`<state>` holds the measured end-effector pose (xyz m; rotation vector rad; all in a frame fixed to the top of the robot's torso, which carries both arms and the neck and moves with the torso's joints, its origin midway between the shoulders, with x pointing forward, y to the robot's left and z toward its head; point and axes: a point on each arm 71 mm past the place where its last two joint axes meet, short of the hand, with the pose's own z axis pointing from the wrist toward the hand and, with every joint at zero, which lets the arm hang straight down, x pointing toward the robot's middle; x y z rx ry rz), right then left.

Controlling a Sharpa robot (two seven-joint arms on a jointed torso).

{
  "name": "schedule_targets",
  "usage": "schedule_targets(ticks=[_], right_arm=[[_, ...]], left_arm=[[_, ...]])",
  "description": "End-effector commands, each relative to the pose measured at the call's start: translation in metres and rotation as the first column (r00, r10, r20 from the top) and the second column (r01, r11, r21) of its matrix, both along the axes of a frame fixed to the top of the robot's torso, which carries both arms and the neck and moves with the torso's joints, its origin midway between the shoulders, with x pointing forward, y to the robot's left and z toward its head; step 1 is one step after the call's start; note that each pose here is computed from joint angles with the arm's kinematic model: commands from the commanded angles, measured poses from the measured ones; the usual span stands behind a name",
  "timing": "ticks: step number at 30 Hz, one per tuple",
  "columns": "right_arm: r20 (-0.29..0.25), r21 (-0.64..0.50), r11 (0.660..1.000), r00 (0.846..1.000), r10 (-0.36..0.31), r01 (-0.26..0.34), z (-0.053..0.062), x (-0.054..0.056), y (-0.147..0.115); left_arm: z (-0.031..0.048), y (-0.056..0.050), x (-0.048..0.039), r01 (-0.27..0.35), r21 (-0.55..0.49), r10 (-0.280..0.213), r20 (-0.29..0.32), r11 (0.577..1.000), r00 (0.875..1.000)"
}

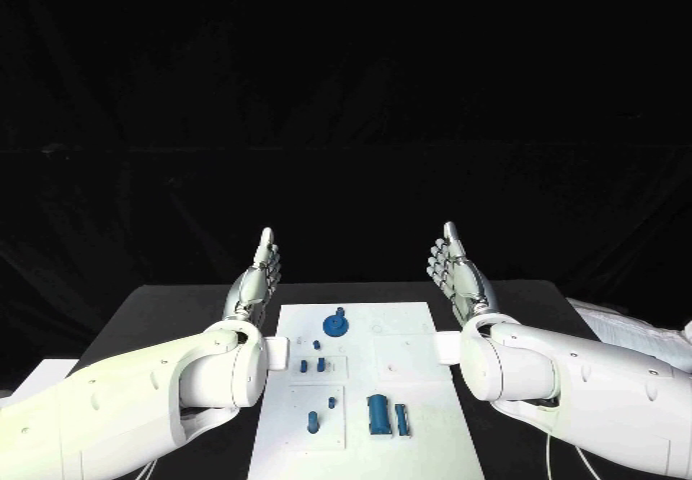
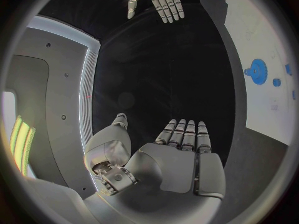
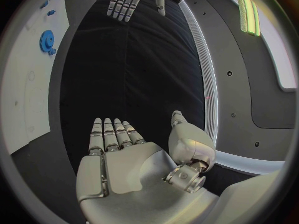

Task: Assemble the parts on the task board

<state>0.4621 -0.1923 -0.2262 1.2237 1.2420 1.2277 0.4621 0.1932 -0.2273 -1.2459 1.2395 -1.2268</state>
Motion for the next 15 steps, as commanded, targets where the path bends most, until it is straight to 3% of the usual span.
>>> schedule_targets(ticks=[1, 15], right_arm=[[0.024, -0.003, 1.000, 1.000, -0.011, 0.011, 0.0020, -0.0003, -0.0001], [0.024, -0.003, 1.000, 1.000, -0.011, 0.011, 0.0020, -0.0003, -0.0001]], left_arm=[[0.0031, -0.0007, -0.0003, -0.004, 0.016, 0.004, 0.036, 1.000, 0.999], [0.0031, -0.0007, -0.0003, -0.004, 0.016, 0.004, 0.036, 1.000, 0.999]])
